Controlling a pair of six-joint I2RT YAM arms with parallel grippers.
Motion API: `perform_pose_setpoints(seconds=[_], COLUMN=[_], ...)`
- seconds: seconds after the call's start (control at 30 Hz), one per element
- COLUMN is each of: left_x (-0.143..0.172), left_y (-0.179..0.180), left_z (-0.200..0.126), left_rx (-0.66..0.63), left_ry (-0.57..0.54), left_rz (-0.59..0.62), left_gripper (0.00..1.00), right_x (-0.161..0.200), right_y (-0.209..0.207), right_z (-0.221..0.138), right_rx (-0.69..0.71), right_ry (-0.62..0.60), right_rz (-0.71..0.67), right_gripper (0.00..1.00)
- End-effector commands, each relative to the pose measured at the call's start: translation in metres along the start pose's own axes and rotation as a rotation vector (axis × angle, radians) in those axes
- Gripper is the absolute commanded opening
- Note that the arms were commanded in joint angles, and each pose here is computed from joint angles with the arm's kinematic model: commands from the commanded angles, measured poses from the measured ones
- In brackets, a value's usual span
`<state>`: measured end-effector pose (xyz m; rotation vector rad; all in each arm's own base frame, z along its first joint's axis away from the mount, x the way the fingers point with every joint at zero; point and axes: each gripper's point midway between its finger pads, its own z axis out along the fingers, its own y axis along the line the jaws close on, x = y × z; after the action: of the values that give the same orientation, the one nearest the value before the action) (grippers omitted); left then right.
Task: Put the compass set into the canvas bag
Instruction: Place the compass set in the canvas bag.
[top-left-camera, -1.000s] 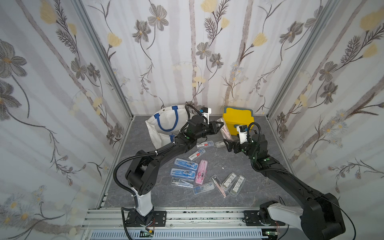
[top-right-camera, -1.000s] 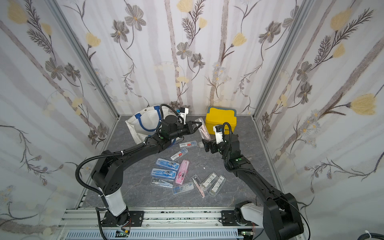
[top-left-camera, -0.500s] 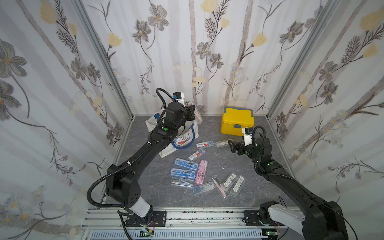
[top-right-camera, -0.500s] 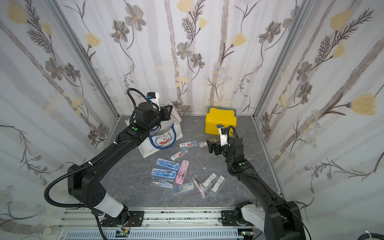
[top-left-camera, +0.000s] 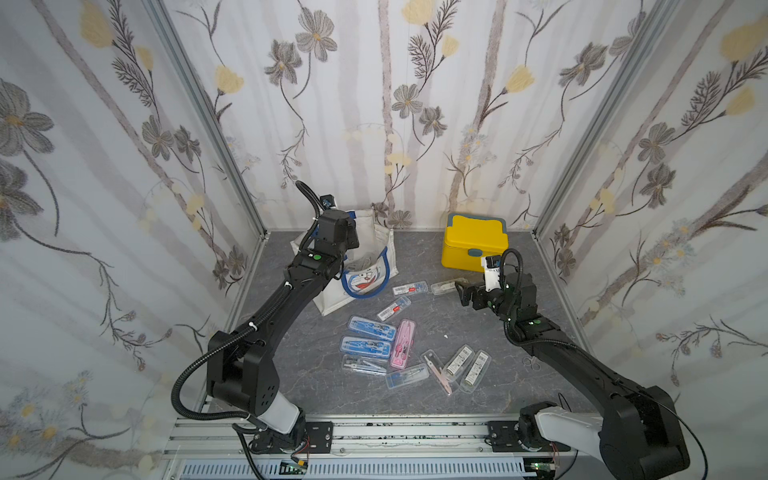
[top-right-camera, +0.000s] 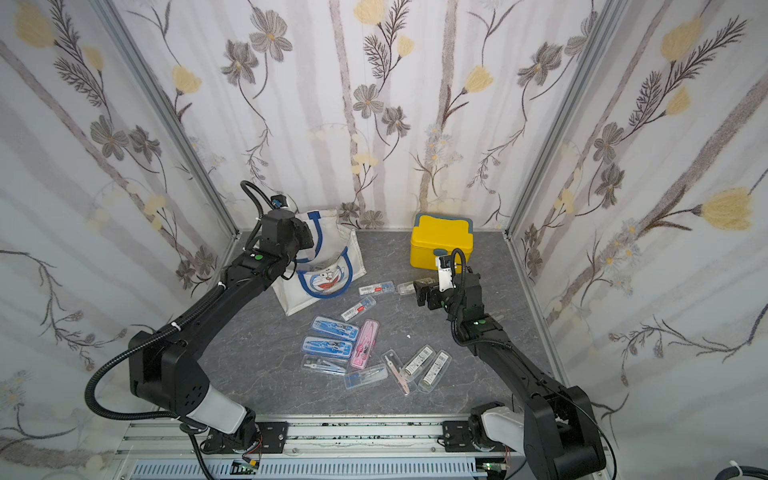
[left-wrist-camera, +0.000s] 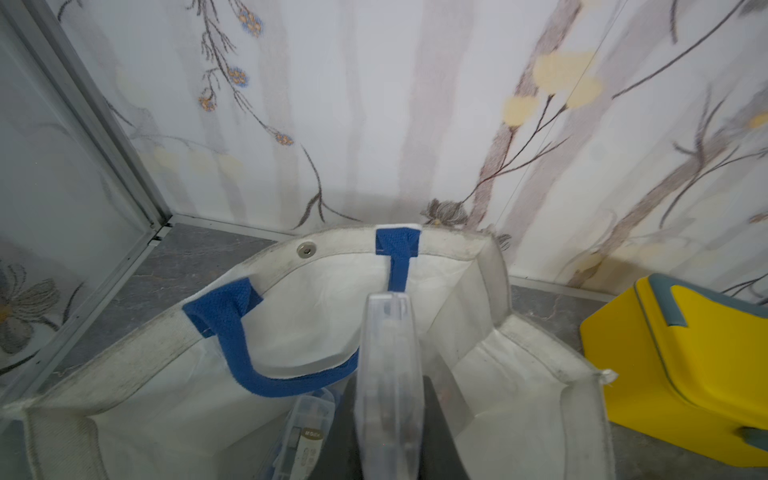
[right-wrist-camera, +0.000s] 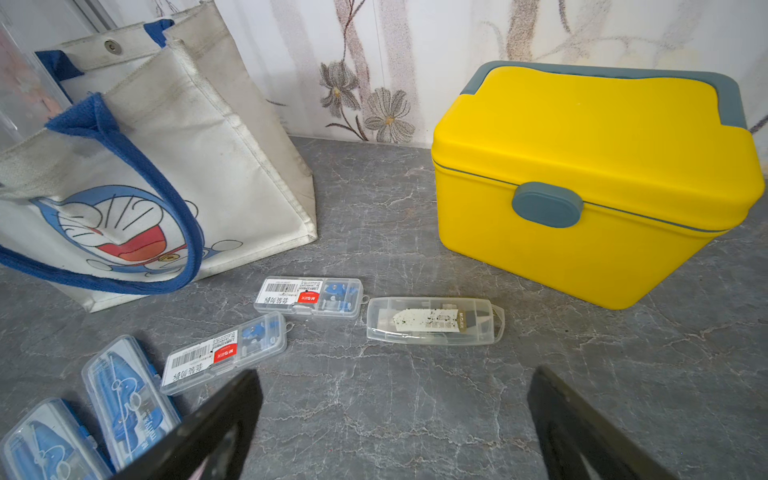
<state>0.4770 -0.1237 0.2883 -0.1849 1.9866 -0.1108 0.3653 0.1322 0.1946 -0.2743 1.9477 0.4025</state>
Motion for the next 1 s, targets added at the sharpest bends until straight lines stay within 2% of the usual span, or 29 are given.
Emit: perform_pose_setpoints(seconds=[0.0,0.37,0.7,0.97], left_x=[0.015,0.066,0.094,0.094], left_y=[0.017,0.017,0.019,0.017], left_z=[0.011,0.055,0.078,0.080], left_rx=[-0.097,-0.134,-0.165,-0.164], left_ry=[0.037,0.201,0.296,0.299], left_rz=[0.070,0.200,0.239,0.229], left_gripper=[0.07,0.08,0.11,0.28], right_x=[-0.006,0.002,0.008,0.011], right_y=[-0.002,-0.006,-0.008,-0.008], right_z=[0.001,0.002,0.002,0.003], right_rx=[0.010,0.030,0.043,0.042], right_ry=[-0.020,0.001,0.014,0.027], right_rz=[-0.002,0.015,0.018,0.020], right_gripper=[1.00,1.00,1.00,1.00])
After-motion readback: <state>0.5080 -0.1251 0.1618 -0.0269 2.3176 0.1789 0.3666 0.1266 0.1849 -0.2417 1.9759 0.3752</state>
